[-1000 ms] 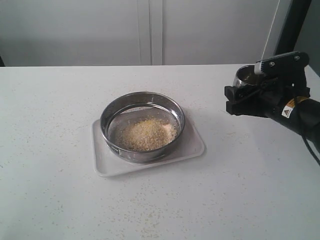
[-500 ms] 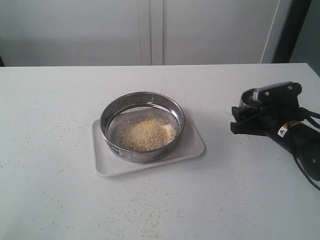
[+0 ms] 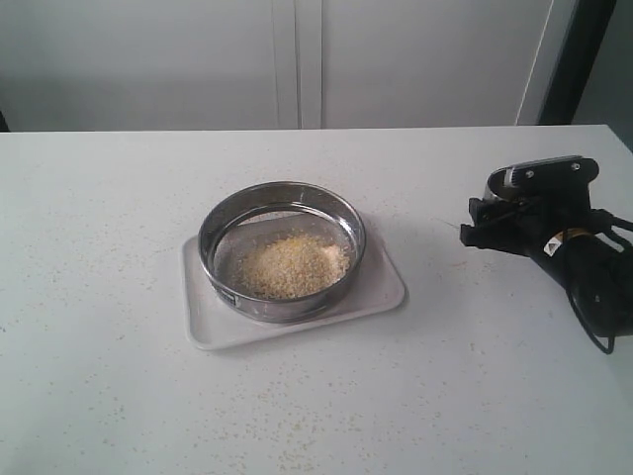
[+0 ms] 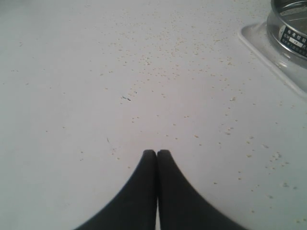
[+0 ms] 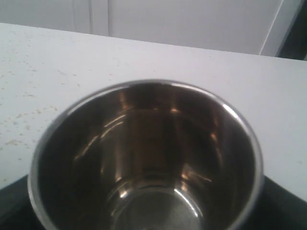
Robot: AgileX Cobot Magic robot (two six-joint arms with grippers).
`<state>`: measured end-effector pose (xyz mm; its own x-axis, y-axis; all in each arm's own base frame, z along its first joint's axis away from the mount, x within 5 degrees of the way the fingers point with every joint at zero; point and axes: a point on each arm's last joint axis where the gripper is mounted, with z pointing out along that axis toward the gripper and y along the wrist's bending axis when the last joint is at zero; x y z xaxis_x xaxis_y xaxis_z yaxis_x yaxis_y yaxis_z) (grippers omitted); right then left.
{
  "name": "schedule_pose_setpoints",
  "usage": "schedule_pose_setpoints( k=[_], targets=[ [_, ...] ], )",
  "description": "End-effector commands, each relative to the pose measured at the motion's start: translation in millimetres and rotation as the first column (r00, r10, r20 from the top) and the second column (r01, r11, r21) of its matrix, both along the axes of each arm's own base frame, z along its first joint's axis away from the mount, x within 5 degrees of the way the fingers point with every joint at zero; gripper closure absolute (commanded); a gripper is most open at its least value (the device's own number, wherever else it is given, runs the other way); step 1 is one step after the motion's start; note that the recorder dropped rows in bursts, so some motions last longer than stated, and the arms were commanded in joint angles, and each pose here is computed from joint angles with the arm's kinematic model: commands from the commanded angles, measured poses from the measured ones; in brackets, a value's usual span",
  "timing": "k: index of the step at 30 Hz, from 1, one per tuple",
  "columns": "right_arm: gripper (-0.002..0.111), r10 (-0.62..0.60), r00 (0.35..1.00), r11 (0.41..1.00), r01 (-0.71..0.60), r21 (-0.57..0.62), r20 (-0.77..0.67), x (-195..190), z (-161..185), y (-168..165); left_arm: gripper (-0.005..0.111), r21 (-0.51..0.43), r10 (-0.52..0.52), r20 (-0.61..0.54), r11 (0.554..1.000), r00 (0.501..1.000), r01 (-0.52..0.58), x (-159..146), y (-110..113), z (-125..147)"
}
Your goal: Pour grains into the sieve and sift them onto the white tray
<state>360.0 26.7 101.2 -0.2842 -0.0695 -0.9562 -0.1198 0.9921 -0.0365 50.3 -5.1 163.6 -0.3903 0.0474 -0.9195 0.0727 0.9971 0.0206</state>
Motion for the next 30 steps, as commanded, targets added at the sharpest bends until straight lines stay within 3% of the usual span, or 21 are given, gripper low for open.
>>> schedule_pose_setpoints(
  k=[1,16,21,30],
  targets=[
    [0.108,-0.025,1.0,1.0,0.025,0.004,0.0,8,-10,-3,0.107,-0.011,-0.007,0.001,1.0,1.0,0.007,0,-1,-1],
    [0.106,-0.025,0.999,1.0,0.025,0.0,-0.045,7,-32,-3,0.107,-0.011,-0.007,0.001,1.0,1.0,0.007,0,-1,-1],
    [0.091,-0.025,0.999,1.0,0.025,0.001,-0.043,7,-32,-3,0.107,-0.011,-0.007,0.001,1.0,1.0,0.007,0,-1,-1],
    [0.046,-0.023,0.999,1.0,0.023,0.0,-0.045,7,-32,-3,0.107,-0.011,-0.007,0.001,1.0,1.0,0.007,0,-1,-1]
  ],
)
